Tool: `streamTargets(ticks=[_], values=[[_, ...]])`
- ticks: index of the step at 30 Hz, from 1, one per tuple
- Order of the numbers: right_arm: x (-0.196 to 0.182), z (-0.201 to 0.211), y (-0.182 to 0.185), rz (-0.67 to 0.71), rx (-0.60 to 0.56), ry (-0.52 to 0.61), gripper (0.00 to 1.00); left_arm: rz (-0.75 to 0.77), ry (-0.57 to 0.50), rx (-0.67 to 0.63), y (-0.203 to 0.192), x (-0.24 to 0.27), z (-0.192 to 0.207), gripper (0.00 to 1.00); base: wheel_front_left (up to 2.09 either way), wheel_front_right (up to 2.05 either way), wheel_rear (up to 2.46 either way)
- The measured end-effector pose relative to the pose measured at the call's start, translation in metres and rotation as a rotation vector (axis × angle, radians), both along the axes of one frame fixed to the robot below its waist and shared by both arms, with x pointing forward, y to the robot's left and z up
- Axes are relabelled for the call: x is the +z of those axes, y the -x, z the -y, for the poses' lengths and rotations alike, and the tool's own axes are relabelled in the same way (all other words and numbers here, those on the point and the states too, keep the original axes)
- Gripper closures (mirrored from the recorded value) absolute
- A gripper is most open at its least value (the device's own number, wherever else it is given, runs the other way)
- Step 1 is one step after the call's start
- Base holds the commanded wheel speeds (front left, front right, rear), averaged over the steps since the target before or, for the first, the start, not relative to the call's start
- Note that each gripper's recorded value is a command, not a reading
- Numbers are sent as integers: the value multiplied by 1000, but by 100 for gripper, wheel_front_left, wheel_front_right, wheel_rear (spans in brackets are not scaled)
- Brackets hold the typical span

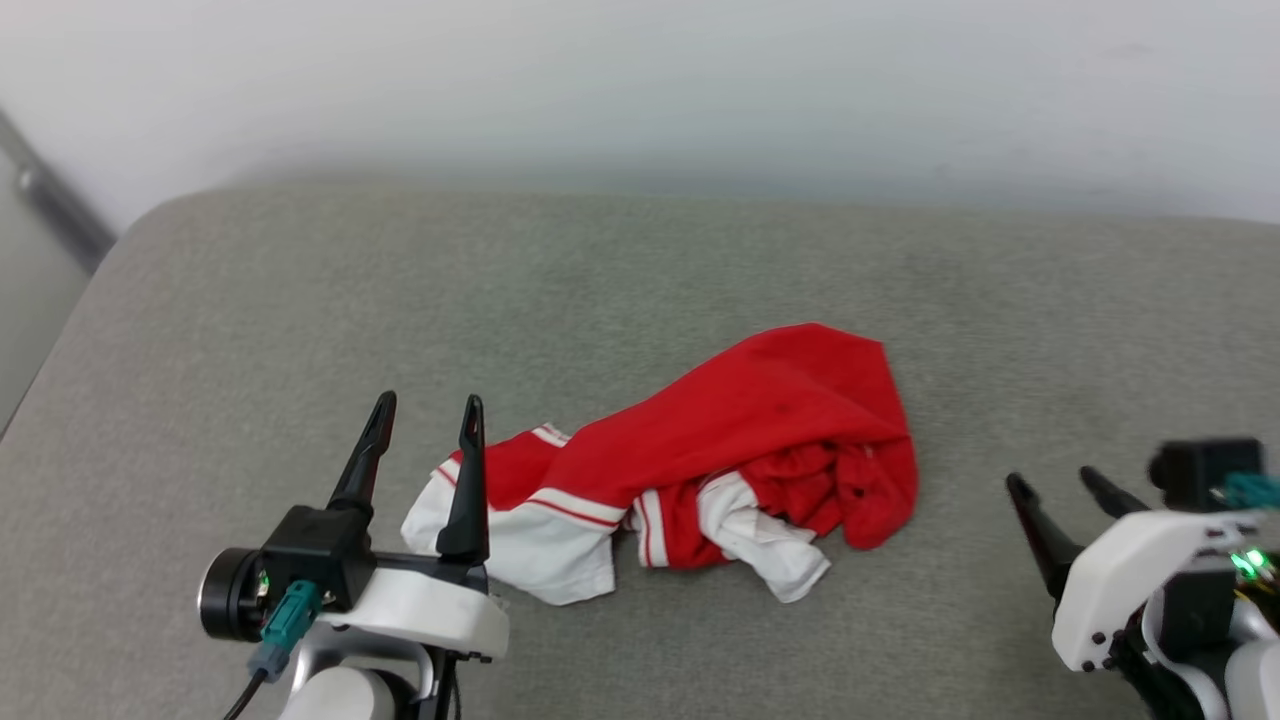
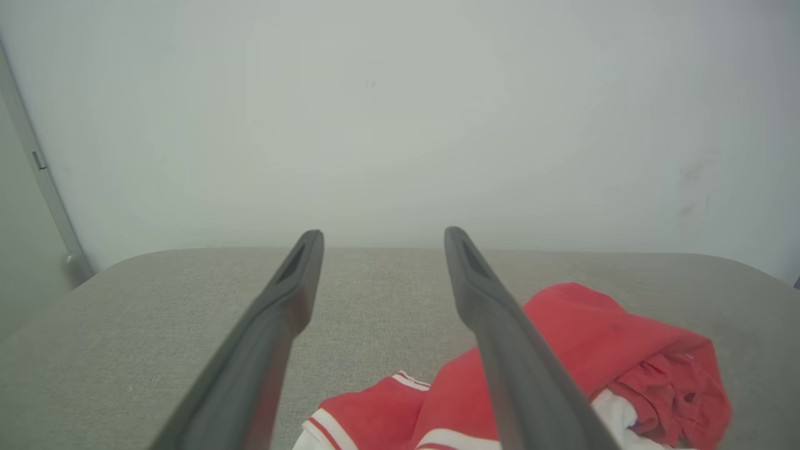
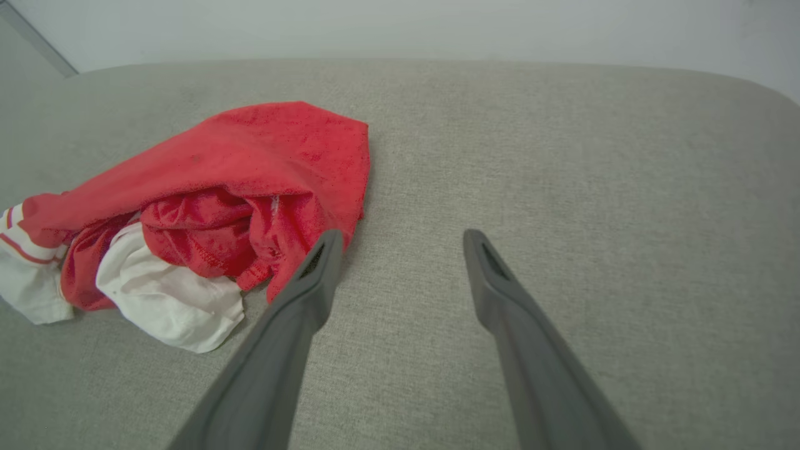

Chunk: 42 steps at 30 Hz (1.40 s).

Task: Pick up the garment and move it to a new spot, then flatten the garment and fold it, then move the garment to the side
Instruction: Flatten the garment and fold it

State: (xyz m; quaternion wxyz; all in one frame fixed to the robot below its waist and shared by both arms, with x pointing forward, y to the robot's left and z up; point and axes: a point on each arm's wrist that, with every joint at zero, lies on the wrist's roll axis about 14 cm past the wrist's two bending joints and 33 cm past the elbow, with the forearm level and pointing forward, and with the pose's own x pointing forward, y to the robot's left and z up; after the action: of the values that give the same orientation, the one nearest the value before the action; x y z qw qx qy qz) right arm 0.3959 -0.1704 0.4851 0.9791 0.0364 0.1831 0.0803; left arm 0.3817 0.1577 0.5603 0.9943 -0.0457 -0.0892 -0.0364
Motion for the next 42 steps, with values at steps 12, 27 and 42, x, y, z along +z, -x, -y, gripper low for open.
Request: streamTargets(ticks=[12,27,42], values=[[-75,-66,-26,-432,372,169,0,-48,28,65,-9,-21,-17,0,0,0,0],[-92,-90,-59,-446,433,146,100,-108,47,40,-23,-45,-8,0,0,0,0],[53,-141,-208,161,416,41,100,-125,54,-21,-50,-58,12,0,0,0,0]])
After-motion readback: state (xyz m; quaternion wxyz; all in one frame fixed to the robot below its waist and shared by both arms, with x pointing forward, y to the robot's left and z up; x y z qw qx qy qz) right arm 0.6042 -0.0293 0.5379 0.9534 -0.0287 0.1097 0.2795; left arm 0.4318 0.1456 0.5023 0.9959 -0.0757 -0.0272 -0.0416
